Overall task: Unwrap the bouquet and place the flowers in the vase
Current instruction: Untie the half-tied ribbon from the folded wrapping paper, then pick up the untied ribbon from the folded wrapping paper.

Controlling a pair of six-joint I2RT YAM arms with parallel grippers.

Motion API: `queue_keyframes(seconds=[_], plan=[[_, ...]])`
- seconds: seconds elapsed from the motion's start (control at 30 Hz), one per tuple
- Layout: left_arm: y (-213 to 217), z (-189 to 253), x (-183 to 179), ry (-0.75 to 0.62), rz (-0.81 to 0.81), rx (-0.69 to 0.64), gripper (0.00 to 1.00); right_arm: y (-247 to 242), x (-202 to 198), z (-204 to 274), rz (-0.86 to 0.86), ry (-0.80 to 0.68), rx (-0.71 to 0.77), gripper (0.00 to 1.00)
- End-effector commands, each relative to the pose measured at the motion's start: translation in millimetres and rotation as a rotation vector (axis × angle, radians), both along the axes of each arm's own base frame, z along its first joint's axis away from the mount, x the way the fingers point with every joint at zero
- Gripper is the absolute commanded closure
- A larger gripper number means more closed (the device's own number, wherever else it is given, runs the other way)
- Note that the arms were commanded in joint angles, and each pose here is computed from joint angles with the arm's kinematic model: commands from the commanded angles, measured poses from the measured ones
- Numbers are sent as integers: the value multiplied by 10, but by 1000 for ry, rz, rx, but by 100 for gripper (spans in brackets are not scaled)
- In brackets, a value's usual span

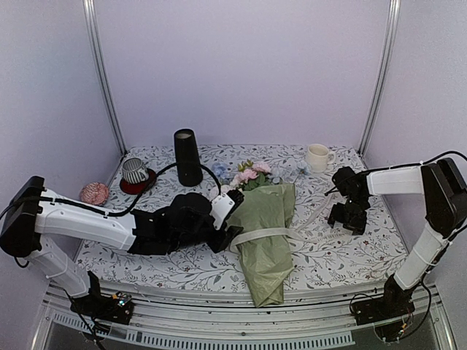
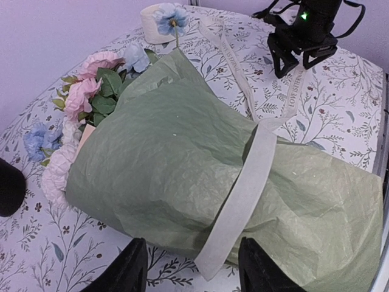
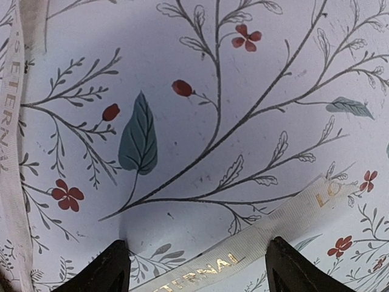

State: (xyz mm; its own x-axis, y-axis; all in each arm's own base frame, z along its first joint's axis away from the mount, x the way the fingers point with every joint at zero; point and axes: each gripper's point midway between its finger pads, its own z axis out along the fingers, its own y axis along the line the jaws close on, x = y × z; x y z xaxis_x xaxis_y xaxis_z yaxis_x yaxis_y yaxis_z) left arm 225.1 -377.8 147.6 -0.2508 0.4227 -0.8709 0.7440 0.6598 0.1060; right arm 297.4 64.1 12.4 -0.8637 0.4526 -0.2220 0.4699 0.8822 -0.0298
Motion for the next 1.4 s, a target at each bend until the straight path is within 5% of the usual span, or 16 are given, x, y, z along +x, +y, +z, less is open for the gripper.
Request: queue_keyframes(seconds=[0.0,0.23,0.67,0.73,0.87,1.0,1.1,1.37], plan=[[-19,53,-66,-5,-13,-16,46,-94,-196,0,-10,45,-40,22],[-9,55,-73,-4,-11,-18,47,-128,-232,186,-18,18,-43,21],[44,96,-85,-9,-5,-26,46,-67,-346,-182,-12,70,-2,22],[68,101,-92,-9,-2,-28,47,-51,-356,-218,-12,75,7,28],[111,68,-104,1,7,-32,47,-25,-371,-275,-10,87,21,63],[131,48,-125,8,8,-38,46,-39,-361,-291,-14,93,9,64],[146,57,-128,6,12,-40,47,-61,-344,-251,-19,86,-2,95],[160,65,-137,3,12,-42,47,-27,-220,50,-11,8,11,98]])
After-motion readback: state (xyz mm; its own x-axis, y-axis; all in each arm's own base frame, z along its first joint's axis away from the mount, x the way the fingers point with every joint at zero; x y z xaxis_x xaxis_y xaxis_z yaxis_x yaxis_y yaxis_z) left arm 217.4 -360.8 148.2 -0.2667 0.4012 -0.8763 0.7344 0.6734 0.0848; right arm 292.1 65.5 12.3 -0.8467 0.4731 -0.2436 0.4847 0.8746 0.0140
